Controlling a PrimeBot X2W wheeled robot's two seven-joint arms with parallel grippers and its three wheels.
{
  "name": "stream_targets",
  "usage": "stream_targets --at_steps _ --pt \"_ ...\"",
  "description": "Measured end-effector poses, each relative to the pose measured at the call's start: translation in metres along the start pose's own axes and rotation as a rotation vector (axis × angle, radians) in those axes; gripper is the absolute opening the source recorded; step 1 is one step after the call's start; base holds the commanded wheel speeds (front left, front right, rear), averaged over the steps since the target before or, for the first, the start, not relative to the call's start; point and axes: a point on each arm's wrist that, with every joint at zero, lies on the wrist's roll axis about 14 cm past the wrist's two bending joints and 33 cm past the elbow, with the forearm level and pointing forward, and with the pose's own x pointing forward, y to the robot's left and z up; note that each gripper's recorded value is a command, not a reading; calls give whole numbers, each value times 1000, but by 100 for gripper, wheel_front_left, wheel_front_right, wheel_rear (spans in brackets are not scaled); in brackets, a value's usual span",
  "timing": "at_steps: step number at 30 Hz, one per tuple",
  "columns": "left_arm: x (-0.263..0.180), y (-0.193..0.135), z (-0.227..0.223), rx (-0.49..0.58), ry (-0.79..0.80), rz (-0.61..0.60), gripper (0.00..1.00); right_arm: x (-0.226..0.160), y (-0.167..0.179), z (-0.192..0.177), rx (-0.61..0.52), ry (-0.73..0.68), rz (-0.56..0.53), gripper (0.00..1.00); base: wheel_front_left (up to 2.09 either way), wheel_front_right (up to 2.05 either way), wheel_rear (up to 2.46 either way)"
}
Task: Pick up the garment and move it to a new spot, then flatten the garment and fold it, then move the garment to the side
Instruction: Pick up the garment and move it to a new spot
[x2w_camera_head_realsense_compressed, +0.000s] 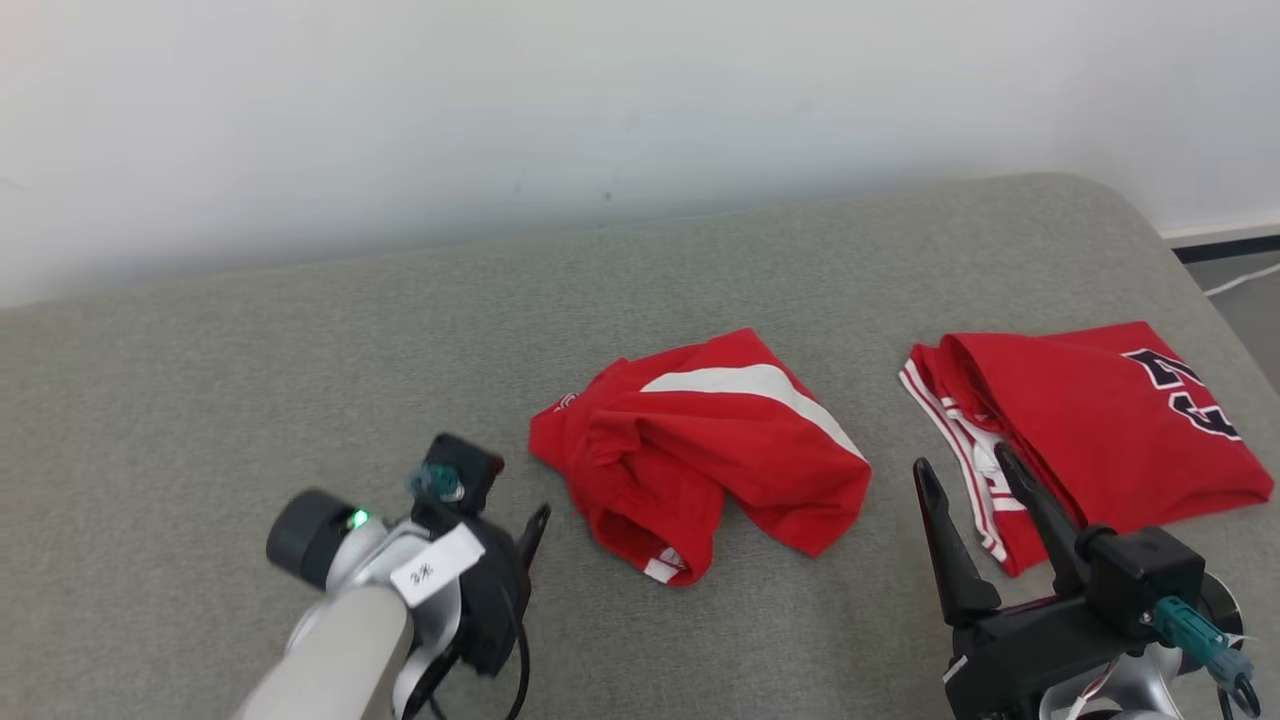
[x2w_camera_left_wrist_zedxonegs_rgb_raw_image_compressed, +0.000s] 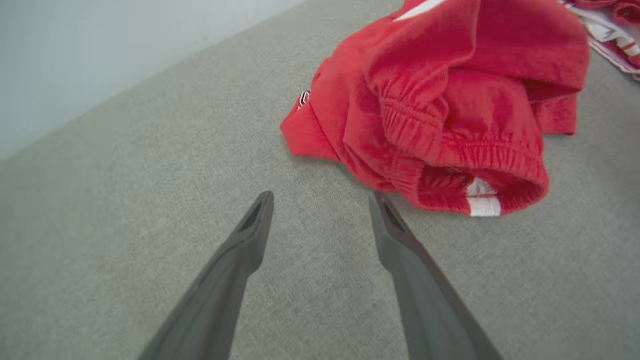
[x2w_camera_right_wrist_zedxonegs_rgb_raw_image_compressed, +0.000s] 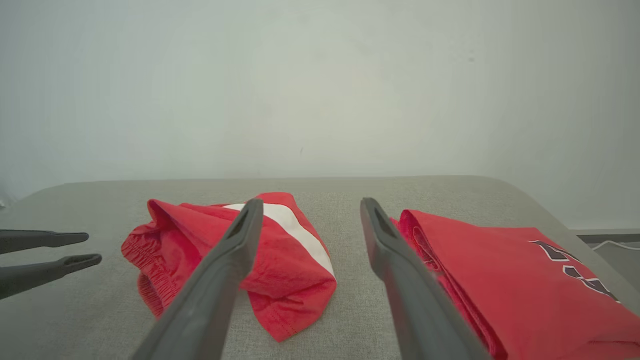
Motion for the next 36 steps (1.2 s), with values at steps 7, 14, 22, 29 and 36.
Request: stream_targets --at_steps 7,14,22,29,36 --pt "-25 31 -14 -133 -75 158 100 6 12 -1 4 -1 37 100 0 0 0" --pt "-63 66 16 -230 -347 325 100 10 6 3 40 -29 7 100 0 0 0" --pt "-120 79 14 -338 -595 480 100 6 -18 3 66 -52 -78 100 0 0 0" --pt "-137 68 -17 -452 -564 534 100 -2 -38 -4 83 -48 -143 100 0 0 0" --pt "-152 66 -51 -495 -497 577 100 -4 -39 -16 67 -22 -129 100 0 0 0"
